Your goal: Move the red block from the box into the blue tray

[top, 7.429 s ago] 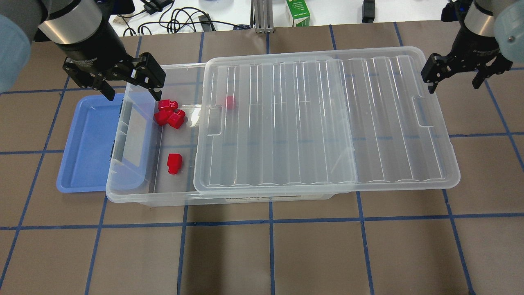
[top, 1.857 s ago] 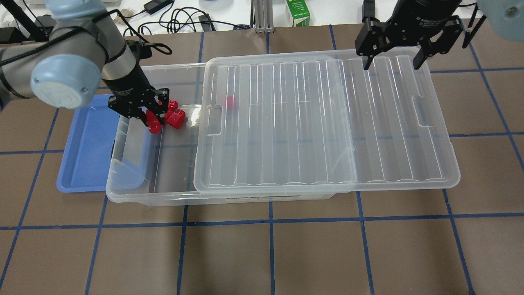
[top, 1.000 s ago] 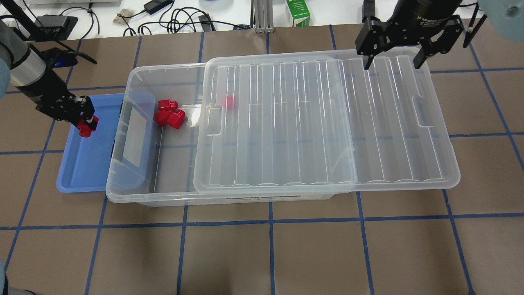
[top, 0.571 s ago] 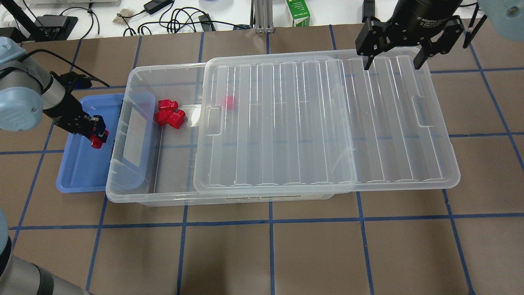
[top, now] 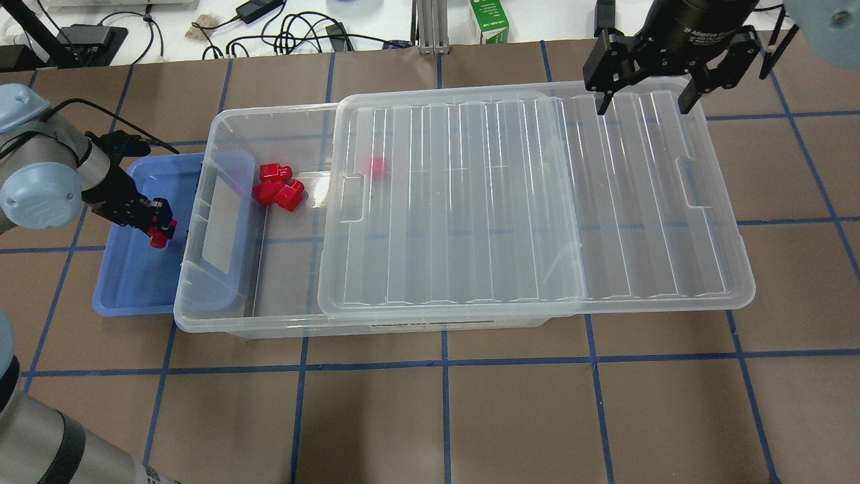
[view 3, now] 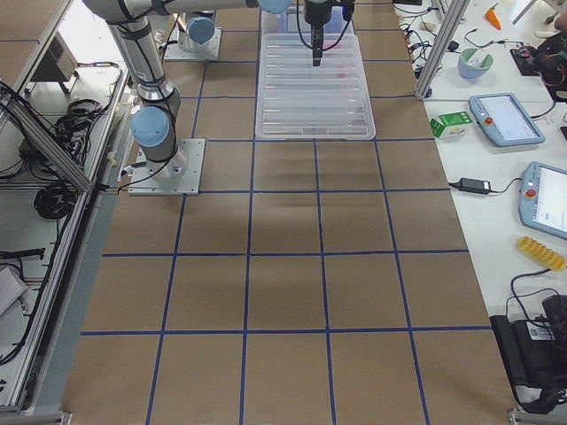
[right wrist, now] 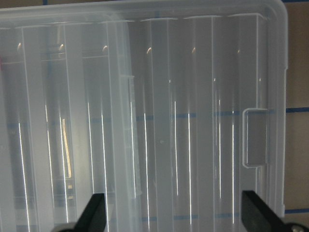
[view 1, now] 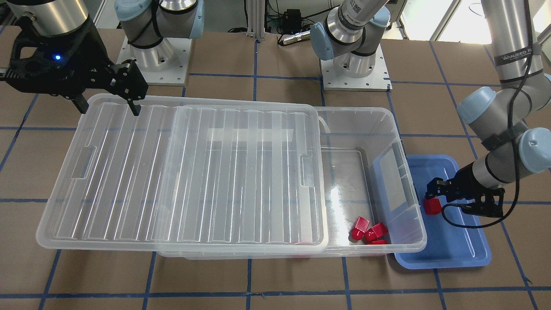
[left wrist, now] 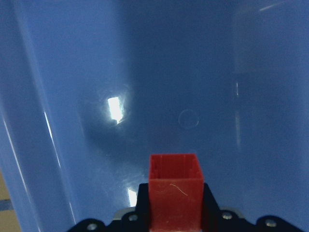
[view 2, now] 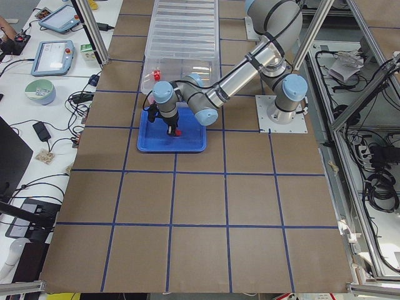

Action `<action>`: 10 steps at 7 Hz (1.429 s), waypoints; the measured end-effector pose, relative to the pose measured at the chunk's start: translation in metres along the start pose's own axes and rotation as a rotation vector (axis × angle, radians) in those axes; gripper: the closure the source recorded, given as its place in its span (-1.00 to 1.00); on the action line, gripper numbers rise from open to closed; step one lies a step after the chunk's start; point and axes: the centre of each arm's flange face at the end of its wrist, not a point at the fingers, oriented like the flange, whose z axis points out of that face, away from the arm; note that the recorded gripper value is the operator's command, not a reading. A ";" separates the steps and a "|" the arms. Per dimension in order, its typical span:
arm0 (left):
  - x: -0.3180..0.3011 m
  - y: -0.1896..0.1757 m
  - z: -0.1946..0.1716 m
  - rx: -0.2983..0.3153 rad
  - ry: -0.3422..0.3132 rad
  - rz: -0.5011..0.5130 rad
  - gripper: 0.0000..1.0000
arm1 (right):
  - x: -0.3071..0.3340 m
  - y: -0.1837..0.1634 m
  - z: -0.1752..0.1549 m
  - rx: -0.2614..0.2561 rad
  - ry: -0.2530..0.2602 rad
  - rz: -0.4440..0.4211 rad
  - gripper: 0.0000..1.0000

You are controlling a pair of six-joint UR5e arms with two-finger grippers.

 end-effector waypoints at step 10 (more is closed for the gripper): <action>0.342 0.064 -0.236 0.100 -0.153 0.045 -1.00 | 0.237 -0.003 0.168 -0.195 0.037 0.024 -0.97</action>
